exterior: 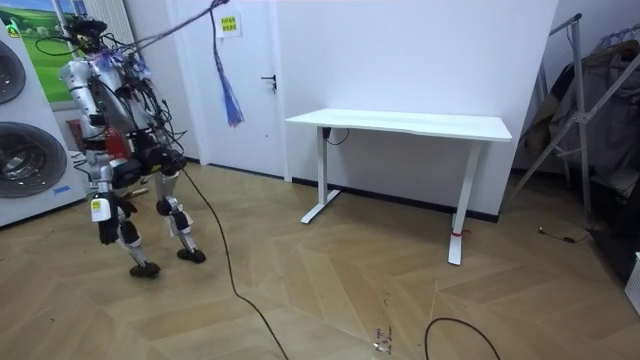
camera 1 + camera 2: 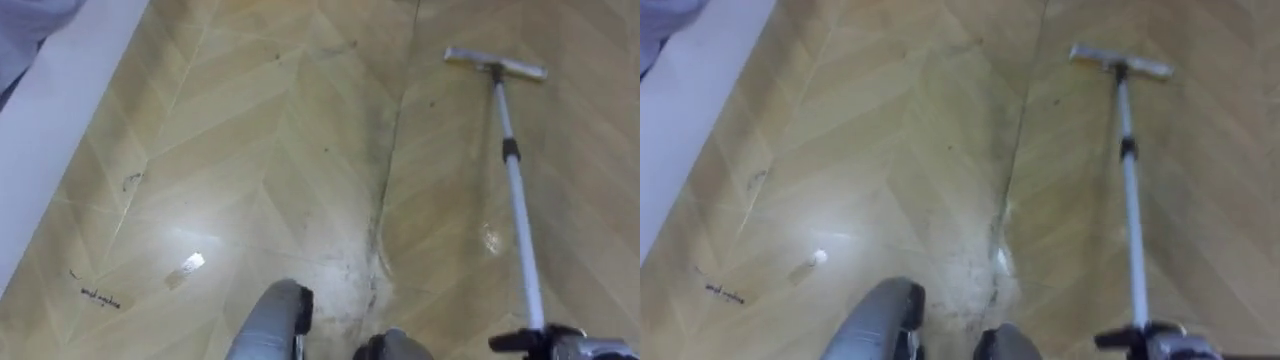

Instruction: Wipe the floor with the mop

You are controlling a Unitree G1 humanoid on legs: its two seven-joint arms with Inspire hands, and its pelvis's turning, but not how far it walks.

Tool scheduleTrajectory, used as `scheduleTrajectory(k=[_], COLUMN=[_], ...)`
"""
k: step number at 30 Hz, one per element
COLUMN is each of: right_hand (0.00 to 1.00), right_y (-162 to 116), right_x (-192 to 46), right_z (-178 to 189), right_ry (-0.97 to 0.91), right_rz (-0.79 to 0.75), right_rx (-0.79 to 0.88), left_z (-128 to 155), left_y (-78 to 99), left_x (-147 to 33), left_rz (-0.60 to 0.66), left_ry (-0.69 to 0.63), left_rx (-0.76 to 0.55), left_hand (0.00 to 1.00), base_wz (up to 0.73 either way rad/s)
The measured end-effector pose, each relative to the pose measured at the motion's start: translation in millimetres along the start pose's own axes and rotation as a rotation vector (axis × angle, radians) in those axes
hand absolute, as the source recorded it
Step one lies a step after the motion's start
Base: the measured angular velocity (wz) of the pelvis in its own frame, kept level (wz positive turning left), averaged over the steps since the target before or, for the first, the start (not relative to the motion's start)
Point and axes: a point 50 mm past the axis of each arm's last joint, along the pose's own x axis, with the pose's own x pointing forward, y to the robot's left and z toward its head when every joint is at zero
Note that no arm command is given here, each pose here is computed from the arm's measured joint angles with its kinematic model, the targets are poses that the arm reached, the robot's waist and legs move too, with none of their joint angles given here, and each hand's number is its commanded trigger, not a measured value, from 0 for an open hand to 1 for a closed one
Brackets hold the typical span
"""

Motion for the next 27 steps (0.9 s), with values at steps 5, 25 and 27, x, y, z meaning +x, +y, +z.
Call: scheduleTrajectory(k=[5, 25, 27], right_hand=[1.00, 1.00, 1.00], right_y=[-18, 2, -6], right_x=[3, -3, 2], right_z=[-66, -120, -51], right_ry=[0.156, 0.377, 0.185], right_rz=[-0.017, -0.064, -0.080], right_rx=[0.009, -0.018, 0.012], left_z=[5, 18, 25], left_y=[-0.4, -6.5, -3.5], left_x=[0.6, 0.1, 0.3], left_rz=[-0.047, -0.004, 0.014], left_ry=[-0.004, -0.015, -0.037], left_rx=[-0.001, -0.029, -0.028], left_hand=[0.00, 0.00, 0.00], base_wz=[0.31, 0.08, -0.10])
